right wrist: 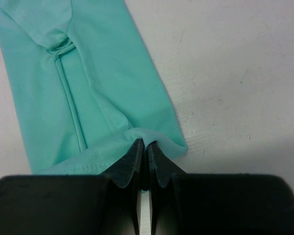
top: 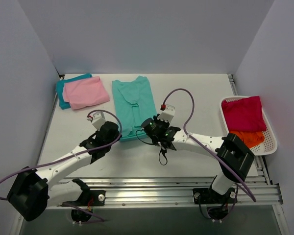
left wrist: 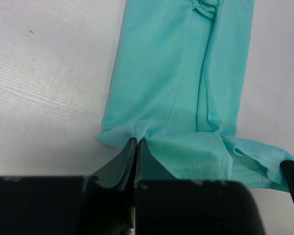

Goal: Fold and stack the t-shirts
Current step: Fold the tshirt

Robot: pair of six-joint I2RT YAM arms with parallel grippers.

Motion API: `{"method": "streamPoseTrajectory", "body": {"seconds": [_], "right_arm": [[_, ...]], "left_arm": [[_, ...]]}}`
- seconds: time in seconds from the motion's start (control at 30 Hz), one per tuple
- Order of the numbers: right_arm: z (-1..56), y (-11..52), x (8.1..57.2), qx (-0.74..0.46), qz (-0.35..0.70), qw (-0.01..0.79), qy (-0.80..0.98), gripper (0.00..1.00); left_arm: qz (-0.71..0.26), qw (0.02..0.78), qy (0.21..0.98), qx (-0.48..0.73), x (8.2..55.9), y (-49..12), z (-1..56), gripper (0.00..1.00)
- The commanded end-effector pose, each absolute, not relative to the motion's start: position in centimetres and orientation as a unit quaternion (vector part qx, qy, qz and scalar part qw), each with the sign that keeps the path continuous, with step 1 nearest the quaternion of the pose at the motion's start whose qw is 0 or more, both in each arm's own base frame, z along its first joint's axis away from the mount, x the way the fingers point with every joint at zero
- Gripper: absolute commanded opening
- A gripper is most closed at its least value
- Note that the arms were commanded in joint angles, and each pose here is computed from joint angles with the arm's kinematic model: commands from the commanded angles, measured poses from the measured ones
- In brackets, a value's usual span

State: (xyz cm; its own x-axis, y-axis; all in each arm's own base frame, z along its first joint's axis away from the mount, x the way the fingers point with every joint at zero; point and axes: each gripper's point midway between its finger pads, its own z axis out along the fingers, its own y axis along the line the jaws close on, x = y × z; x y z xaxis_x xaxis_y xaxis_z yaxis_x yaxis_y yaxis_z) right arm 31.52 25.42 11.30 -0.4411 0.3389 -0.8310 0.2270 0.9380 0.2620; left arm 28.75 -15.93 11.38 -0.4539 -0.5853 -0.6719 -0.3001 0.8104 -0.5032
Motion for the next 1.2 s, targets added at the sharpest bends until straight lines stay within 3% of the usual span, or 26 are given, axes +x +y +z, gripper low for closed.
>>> {"method": "streamPoseTrajectory", "body": {"seconds": [0.0, 0.5, 0.73, 0.8, 0.87, 0.9, 0.93, 0.97, 1.0, 1.17], "right_arm": [[12.3, 25.1, 33.7, 0.186, 0.049, 0.522, 0.831, 0.0], [13.6, 26.9, 42.7, 0.197, 0.058, 0.526, 0.825, 0.0], [11.8, 28.1, 49.1, 0.19, 0.07, 0.506, 0.839, 0.0], [9.4, 28.4, 50.8, 0.182, 0.065, 0.49, 0.85, 0.0], [10.4, 29.4, 53.2, 0.175, 0.082, 0.494, 0.847, 0.16], [8.1, 29.3, 54.3, 0.171, 0.08, 0.481, 0.856, 0.31], [8.0, 29.3, 55.1, 0.166, 0.084, 0.479, 0.858, 0.67], [9.5, 29.8, 56.5, 0.169, 0.103, 0.49, 0.849, 0.79], [8.8, 29.2, 57.4, 0.172, 0.101, 0.488, 0.85, 1.0], [12.7, 28.1, 58.8, 0.177, 0.108, 0.517, 0.831, 1.0]], "left_arm": [[-0.195, 0.477, 0.819, -0.252, 31.5, -17.5, 13.9, 0.02], [-0.203, 0.475, 0.82, -0.246, 41.4, -18.5, 15.1, 0.02], [-0.206, 0.462, 0.821, -0.263, 46.2, -17.0, 13.9, 0.02], [-0.202, 0.45, 0.829, -0.263, 47.5, -16.9, 12.3, 0.07], [-0.208, 0.438, 0.832, -0.269, 50.2, -16.5, 11.0, 0.25], [-0.214, 0.435, 0.835, -0.263, 51.3, -16.5, 10.5, 0.66], [-0.23, 0.423, 0.837, -0.259, 52.3, -16.4, 10.2, 0.79], [-0.237, 0.419, 0.838, -0.258, 54.2, -16.7, 9.8, 0.87], [-0.241, 0.415, 0.839, -0.256, 54.9, -16.6, 9.4, 0.97], [-0.277, 0.417, 0.831, -0.24, 58.2, -15.7, 11.6, 0.94]]}}
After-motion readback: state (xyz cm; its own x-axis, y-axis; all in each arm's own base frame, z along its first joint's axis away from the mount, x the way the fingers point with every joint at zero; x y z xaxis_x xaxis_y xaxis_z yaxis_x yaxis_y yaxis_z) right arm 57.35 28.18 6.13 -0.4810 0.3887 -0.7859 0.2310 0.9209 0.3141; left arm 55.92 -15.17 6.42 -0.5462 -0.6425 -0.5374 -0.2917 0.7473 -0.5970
